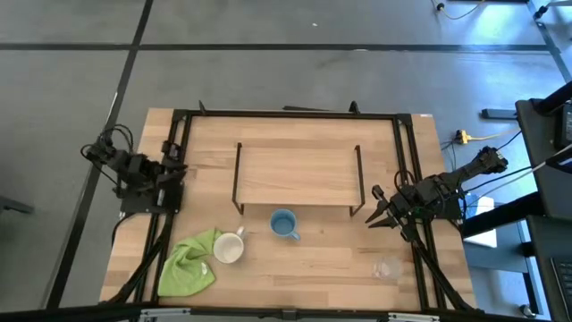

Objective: Stack small to large cups/mugs on shelf
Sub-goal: Put the light blue mug on the shelf

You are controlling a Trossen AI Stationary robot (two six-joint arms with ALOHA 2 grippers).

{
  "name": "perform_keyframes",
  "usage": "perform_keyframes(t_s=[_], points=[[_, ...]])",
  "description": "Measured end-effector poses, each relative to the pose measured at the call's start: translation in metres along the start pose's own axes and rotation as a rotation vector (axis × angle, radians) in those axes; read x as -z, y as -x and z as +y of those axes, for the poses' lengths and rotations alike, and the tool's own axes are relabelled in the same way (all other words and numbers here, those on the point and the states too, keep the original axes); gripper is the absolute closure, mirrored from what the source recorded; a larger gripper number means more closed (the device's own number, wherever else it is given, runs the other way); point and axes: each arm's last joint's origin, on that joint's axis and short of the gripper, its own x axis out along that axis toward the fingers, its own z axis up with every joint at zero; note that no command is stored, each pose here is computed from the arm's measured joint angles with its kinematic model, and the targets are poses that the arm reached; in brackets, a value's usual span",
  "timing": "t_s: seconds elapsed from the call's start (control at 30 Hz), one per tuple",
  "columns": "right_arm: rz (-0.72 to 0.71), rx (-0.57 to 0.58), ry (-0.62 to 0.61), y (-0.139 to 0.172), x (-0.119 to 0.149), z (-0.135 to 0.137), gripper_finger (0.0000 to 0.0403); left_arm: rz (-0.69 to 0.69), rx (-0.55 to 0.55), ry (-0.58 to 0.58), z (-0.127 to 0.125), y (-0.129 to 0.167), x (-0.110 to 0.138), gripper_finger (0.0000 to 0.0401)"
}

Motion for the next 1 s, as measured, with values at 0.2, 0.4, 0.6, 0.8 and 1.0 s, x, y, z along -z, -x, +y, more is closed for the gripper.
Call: perform_keyframes(t_s=[0.2,0.4,0.6,0.8,1.0], points=[[0.000,0.000,-0.001,0.000,0.000,0.000,0.0331,0.655,0.033,0.112,-0.006,-0.025,-0.034,0.0335],[0.000,0.000,-0.001,0.000,0.000,0.000,0.0331,1.230,-0.033,0.199,-0.037,-0.075,-0.035,0.0335],[0.000,0.000,-0.001,0.000,0.000,0.000,0.0331,1.552,-0.032,0.273,-0.076,-0.105,0.010,0.0335],[-0.001,-0.001,0.000,0.000,0.000,0.000,0.0331,1.633,-0.145,0.319,-0.103,-0.118,0.034,0.0347],[-0.001,-0.001,-0.001,0.000,0.000,0.000,0.0331,1.612,-0.287,0.312,-0.104,-0.120,0.044,0.0352]])
